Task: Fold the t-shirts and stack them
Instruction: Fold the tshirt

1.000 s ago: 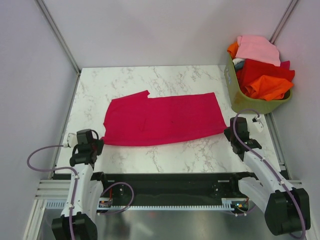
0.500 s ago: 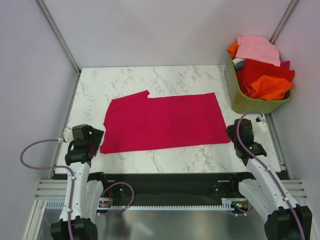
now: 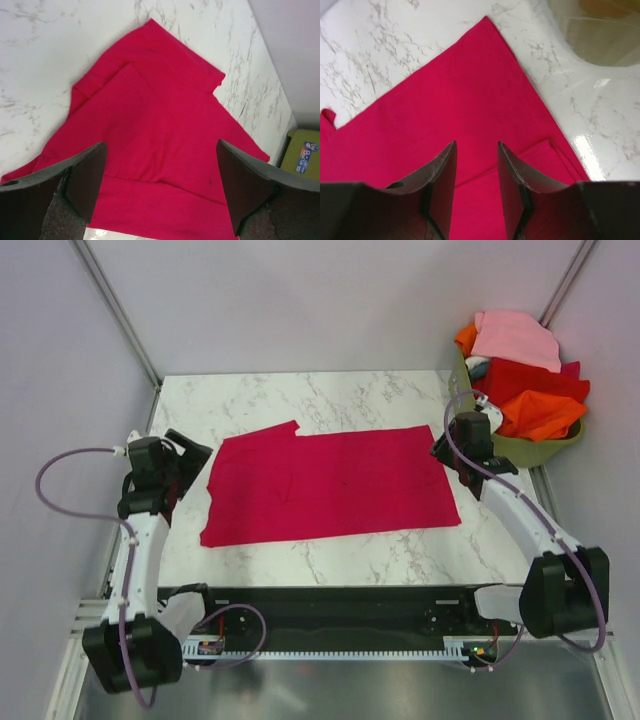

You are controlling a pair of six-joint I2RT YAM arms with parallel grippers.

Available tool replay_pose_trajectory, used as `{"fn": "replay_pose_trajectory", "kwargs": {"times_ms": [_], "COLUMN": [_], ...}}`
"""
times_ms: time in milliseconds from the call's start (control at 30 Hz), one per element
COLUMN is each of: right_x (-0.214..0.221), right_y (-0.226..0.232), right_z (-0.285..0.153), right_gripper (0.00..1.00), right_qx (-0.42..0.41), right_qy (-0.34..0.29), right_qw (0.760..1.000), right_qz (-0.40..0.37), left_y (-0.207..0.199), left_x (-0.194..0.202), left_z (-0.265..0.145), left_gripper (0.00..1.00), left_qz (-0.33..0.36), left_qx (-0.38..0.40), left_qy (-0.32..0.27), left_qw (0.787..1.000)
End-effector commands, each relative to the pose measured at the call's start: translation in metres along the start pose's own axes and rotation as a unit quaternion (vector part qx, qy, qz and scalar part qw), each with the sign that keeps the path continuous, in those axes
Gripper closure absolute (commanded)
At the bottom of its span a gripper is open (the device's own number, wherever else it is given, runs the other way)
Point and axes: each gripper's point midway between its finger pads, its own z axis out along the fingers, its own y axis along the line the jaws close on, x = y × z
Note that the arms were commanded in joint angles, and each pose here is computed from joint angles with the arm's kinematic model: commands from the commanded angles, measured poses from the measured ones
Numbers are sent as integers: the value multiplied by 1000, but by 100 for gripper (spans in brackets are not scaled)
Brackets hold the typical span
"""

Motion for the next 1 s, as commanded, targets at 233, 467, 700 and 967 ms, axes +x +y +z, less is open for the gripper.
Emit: {"fn": "replay_pose_trajectory", "kwargs": {"times_ms": [233,467,700,967], "right_x": [-21,-16,-24,-20], "right_y": [30,26,27,26], "right_z": [80,141,186,227], "right_gripper": [51,51,51,51], "right_qx": [29,82,115,125], "right_qy": [12,29,15,14], "right_qw": [994,987,982,983], "right_qz": [-106,-136,-151,-134], "left_y": [-64,-76,-86,-138], "left_x": [-17,-14,-6,-23], "left_z": [91,164,194,195], "left_gripper": [0,0,0,0], "left_qz": [31,38,72,5], "left_qx": [105,86,72,121], "left_qy": [40,76,70,26], "left_qw": [993,993,992,992]}}
